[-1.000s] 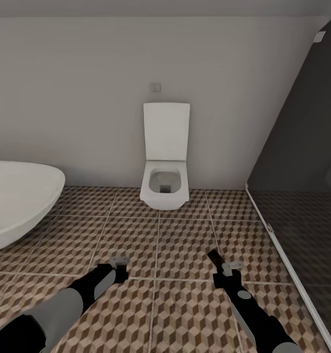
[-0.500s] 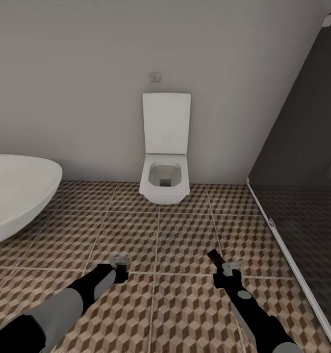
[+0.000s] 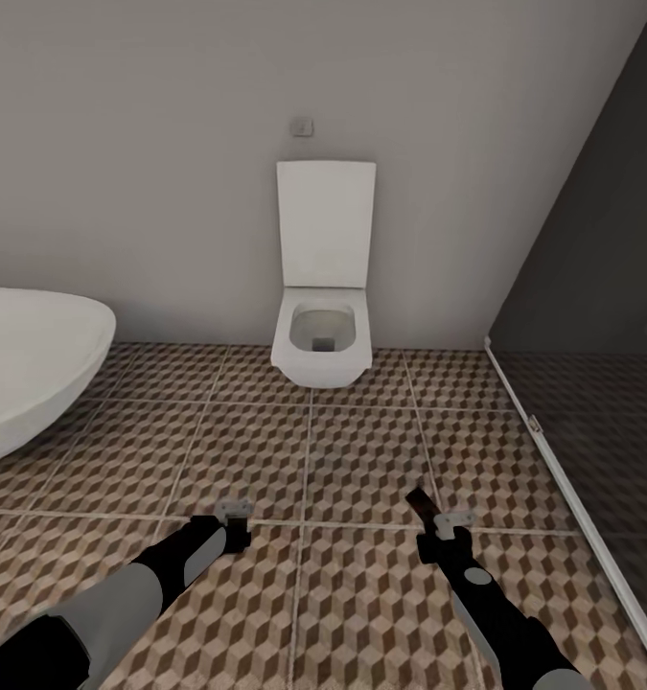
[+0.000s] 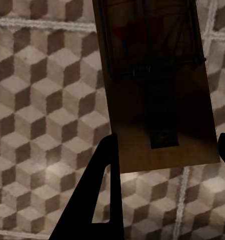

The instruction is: Take the four mousetraps from the cabinet in the bathroom and place them on the bathroom floor. Make sure all four end up on the same floor surface, and ensure that at least two of them are either under or directly next to the same bathroom sink.

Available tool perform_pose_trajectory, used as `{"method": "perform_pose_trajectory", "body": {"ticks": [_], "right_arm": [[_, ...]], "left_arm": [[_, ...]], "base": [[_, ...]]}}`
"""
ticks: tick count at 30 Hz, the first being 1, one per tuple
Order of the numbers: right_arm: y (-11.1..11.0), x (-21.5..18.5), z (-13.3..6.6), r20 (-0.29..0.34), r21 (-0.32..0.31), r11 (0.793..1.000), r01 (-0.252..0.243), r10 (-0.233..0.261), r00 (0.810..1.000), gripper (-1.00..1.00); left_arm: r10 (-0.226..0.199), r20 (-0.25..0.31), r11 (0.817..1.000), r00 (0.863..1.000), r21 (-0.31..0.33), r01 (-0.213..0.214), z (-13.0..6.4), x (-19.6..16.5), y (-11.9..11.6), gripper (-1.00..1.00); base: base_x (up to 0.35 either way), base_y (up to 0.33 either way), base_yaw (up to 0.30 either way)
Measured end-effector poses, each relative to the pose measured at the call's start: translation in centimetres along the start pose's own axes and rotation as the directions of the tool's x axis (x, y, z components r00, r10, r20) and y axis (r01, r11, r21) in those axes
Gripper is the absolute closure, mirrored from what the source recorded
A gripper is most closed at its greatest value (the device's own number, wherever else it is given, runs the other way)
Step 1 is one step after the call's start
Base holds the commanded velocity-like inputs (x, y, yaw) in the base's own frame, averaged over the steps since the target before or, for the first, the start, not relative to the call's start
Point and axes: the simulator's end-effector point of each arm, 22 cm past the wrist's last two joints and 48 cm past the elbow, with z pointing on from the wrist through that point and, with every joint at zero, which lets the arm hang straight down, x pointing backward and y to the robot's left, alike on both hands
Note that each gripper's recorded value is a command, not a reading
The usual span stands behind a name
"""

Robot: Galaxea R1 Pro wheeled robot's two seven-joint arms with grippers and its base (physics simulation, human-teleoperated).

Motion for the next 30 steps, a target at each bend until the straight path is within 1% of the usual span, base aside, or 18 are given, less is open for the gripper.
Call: {"method": "perform_pose_trajectory", "body": {"ticks": [30], "right_arm": [[1.1, 7.8, 4.7, -0.047, -0.006, 1.0, 0.001, -0.001, 0.999, 1.0]], "left_arm": [[0.003, -0.047, 1.0, 0.999, -0.001, -0.003, 7.7, 5.0, -0.4, 1.0]], "base": [[0.0, 0.0, 0.0]]}}
